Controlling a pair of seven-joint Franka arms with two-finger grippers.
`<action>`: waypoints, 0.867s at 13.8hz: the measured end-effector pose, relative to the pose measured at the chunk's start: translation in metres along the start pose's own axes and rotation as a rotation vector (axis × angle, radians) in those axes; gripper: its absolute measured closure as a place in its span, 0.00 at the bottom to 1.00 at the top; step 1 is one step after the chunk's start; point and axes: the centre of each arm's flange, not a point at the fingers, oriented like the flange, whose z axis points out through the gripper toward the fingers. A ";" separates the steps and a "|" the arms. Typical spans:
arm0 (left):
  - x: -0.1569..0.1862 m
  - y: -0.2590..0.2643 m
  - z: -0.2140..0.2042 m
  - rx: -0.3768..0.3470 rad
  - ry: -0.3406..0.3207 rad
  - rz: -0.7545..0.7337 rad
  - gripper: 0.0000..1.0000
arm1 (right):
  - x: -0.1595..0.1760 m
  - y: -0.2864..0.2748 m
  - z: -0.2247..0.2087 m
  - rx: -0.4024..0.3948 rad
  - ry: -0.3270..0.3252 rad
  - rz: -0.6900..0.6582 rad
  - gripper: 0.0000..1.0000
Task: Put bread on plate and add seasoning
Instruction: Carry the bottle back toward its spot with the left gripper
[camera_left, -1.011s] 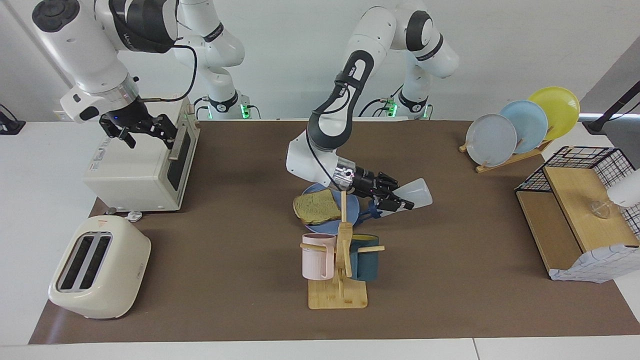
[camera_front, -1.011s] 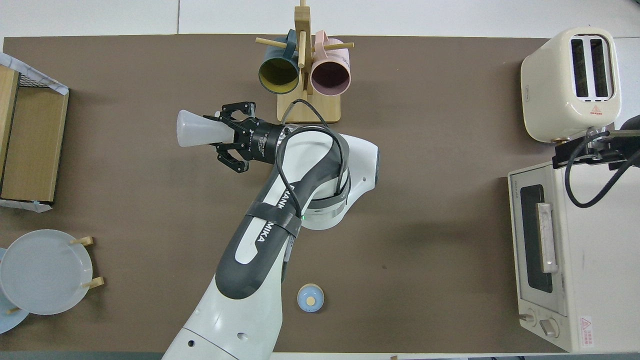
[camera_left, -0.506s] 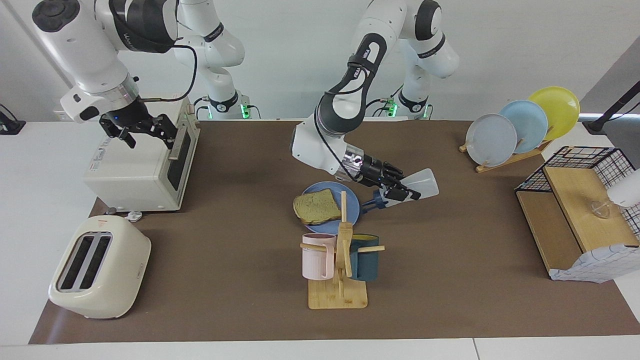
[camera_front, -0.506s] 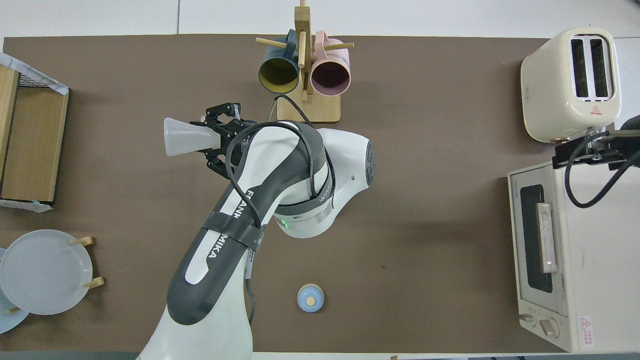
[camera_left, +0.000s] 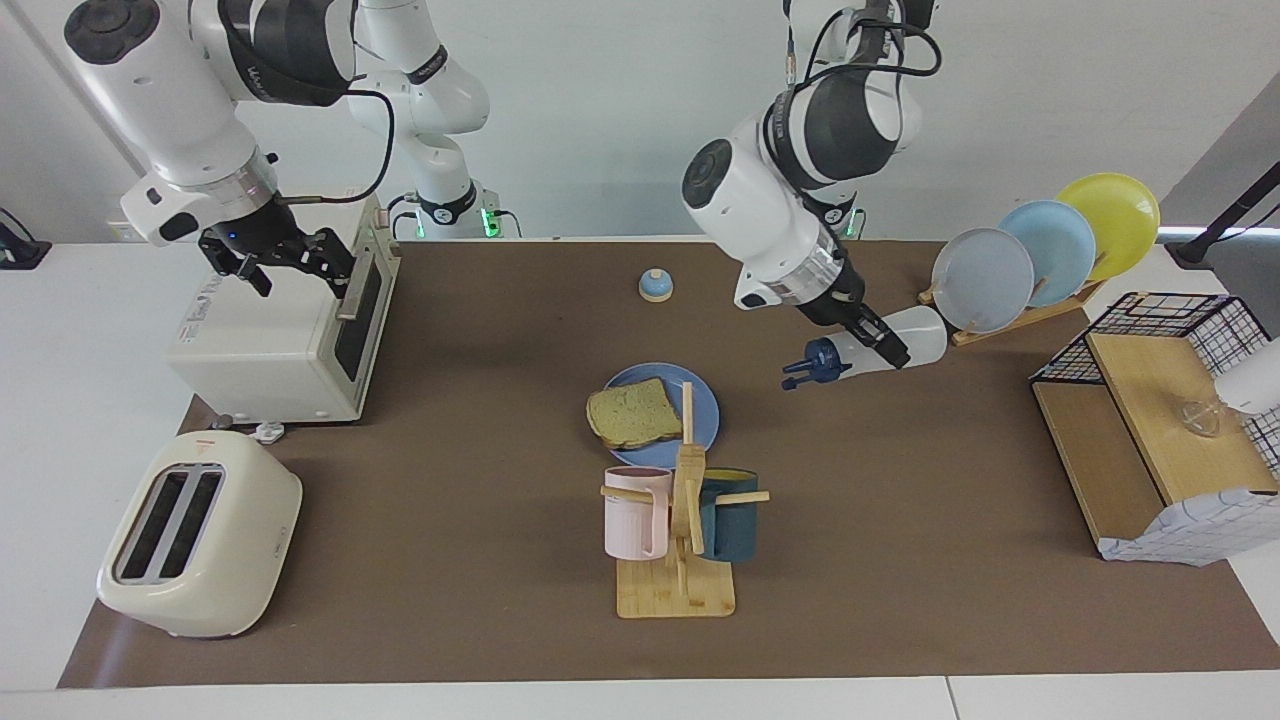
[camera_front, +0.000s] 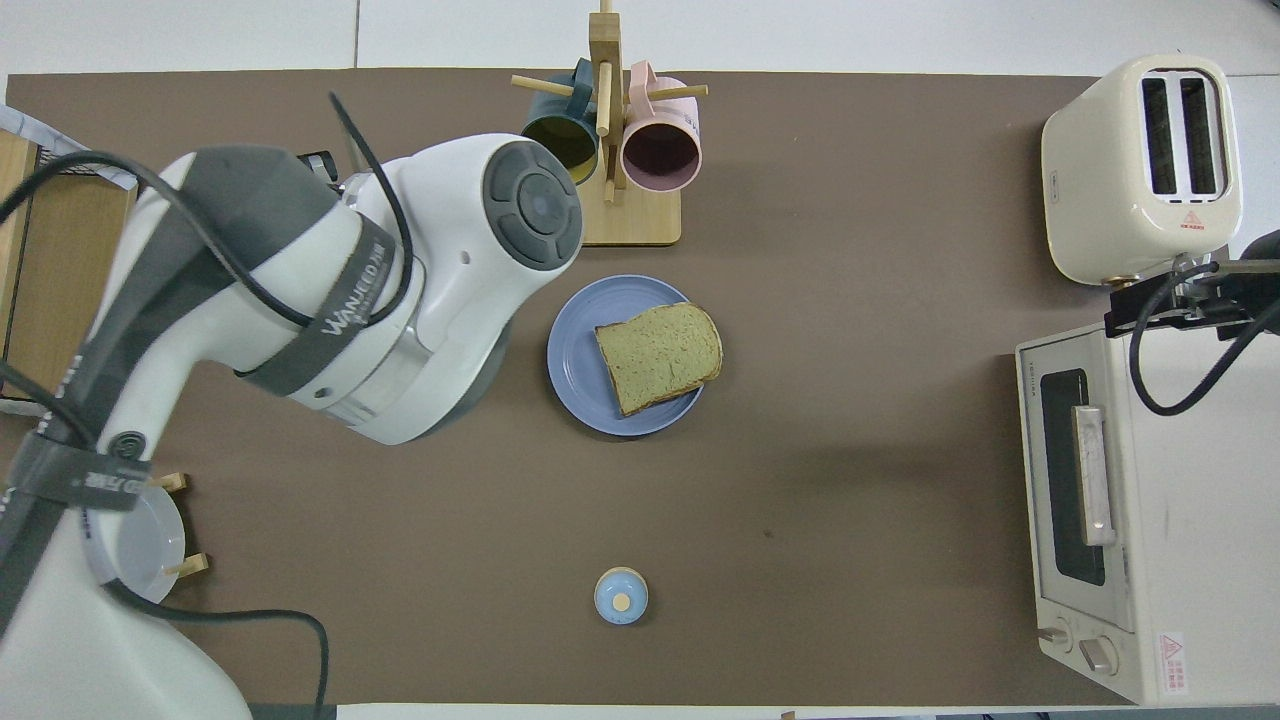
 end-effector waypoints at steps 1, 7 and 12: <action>-0.007 -0.007 0.007 -0.029 0.049 -0.023 0.54 | 0.000 0.000 0.000 0.000 0.000 0.000 0.00; -0.041 -0.047 0.053 -0.208 0.287 -0.193 0.54 | 0.000 0.000 0.000 0.000 0.000 0.000 0.00; -0.071 -0.073 0.091 -0.340 0.501 -0.378 0.54 | 0.000 0.000 0.000 0.000 0.000 0.000 0.00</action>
